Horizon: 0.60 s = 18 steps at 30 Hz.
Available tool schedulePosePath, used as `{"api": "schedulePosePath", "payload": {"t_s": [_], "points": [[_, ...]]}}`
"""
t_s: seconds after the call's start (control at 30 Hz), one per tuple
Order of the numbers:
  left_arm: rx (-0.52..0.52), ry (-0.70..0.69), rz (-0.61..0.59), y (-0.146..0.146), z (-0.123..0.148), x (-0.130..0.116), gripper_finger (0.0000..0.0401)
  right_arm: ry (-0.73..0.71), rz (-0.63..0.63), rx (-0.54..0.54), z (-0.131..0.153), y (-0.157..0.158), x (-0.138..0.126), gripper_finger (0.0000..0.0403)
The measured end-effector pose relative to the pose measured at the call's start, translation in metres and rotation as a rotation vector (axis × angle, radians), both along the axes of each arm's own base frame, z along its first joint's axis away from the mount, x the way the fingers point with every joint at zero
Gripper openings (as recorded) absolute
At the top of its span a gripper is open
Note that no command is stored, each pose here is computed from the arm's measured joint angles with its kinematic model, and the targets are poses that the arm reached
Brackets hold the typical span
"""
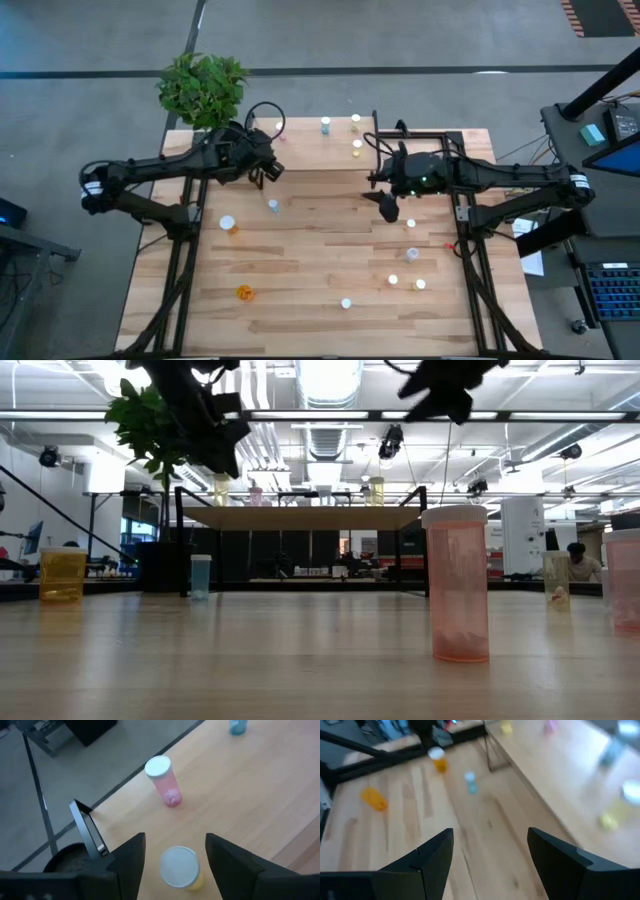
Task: Pick and place medicine bottles onto shelf by color
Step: Put the blue pill bottle on the shelf
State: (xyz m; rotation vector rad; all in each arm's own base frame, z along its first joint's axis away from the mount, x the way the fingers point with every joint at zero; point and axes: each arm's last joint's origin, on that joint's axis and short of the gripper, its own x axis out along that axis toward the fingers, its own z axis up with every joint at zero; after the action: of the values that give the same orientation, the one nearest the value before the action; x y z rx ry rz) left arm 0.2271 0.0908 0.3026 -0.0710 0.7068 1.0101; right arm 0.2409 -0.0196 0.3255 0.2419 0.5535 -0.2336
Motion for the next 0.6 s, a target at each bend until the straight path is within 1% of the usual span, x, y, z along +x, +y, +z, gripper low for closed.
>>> {"api": "schedulePosePath", "payload": {"t_s": [0.1,0.2,0.4,0.5,0.6], "points": [[0.013,0.0,-0.016,-0.001,0.004,-0.004,0.0192,0.111,-0.045,0.011,-0.01,0.0,-0.006,0.0244],[0.013,-0.034,-0.032,-0.004,0.012,-0.008,0.0192,0.211,-0.051,0.021,-0.027,0.001,-0.012,0.0244],[-0.002,-0.13,-0.106,-0.014,0.033,-0.02,0.0192,0.302,-0.031,0.03,-0.056,0.008,-0.019,0.0244],[-0.023,-0.183,-0.219,-0.024,0.044,-0.024,0.0192,0.319,0.006,-0.007,-0.071,0.014,-0.028,0.0244],[-0.003,-0.248,-0.389,-0.039,0.053,-0.024,0.0192,0.296,-0.006,-0.065,-0.085,0.018,-0.039,0.0244]]}}
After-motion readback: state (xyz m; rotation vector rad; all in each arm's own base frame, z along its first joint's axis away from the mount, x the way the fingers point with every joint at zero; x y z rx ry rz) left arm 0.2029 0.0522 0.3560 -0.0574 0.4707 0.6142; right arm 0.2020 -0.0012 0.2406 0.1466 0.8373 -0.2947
